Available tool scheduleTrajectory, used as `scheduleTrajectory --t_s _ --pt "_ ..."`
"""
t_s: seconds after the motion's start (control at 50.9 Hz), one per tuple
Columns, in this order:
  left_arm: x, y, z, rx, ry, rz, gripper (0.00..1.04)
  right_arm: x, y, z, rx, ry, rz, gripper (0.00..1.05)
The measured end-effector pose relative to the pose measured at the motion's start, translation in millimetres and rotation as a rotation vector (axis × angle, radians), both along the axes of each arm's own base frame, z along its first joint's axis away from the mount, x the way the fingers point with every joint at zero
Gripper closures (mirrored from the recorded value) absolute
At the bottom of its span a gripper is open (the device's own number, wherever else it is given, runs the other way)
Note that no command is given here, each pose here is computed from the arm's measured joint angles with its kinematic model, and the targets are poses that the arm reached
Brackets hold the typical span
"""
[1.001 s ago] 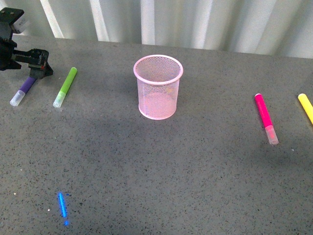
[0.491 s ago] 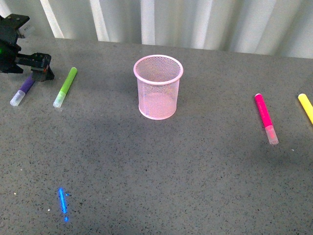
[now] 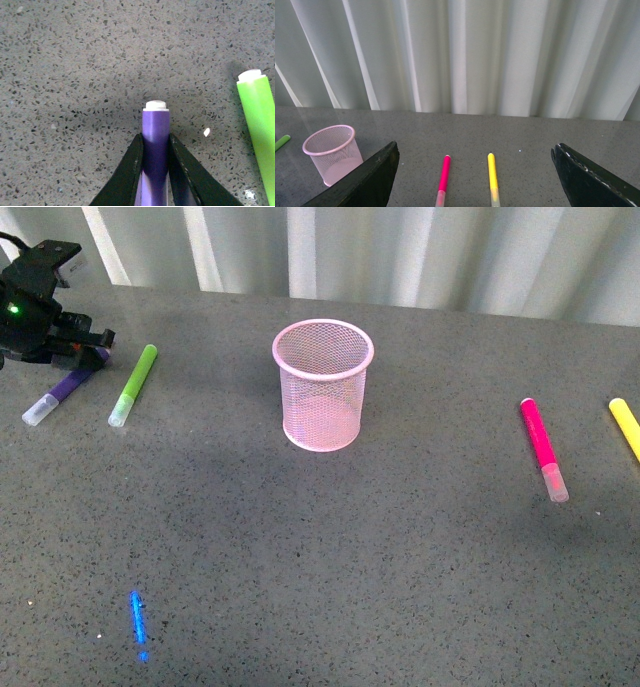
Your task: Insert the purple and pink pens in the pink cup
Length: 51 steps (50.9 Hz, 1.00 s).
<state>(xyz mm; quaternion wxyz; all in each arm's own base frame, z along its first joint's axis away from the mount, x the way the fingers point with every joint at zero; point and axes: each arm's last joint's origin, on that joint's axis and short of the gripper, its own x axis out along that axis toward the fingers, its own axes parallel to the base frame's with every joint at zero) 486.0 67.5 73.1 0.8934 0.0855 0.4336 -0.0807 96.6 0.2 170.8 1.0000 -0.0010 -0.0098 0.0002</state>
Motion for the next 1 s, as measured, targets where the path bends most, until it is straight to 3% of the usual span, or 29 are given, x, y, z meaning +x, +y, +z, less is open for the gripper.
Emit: scheduleTrajectory --t_s 0.294,0.471,0.569,0.648,0.726,0.805,1.001 --pt "-10 5 16 0.0 -0.027 0.019 0.92 0 0 0 0.0 0.0 0.0 0.07" --pt "-37 -27 77 -0.047 -0.379 -0.154 0.92 0 0 0 0.0 0.0 0.0 0.07" --pt "-60 -72 119 -0.143 -0.614 -0.244 0.92 0 0 0 0.0 0.0 0.0 0.07" --pt "-78 -112 139 -0.235 -0.756 -0.269 0.92 0 0 0 0.0 0.0 0.0 0.07" --pt "-93 -150 140 -0.329 -0.852 -0.29 0.92 0 0 0 0.0 0.0 0.0 0.07" --pt "-103 -192 125 -0.422 -0.908 -0.255 0.92 0 0 0 0.0 0.0 0.0 0.07" --pt "-102 -229 102 -0.5 -0.946 -0.082 0.92 0 0 0 0.0 0.0 0.0 0.07"
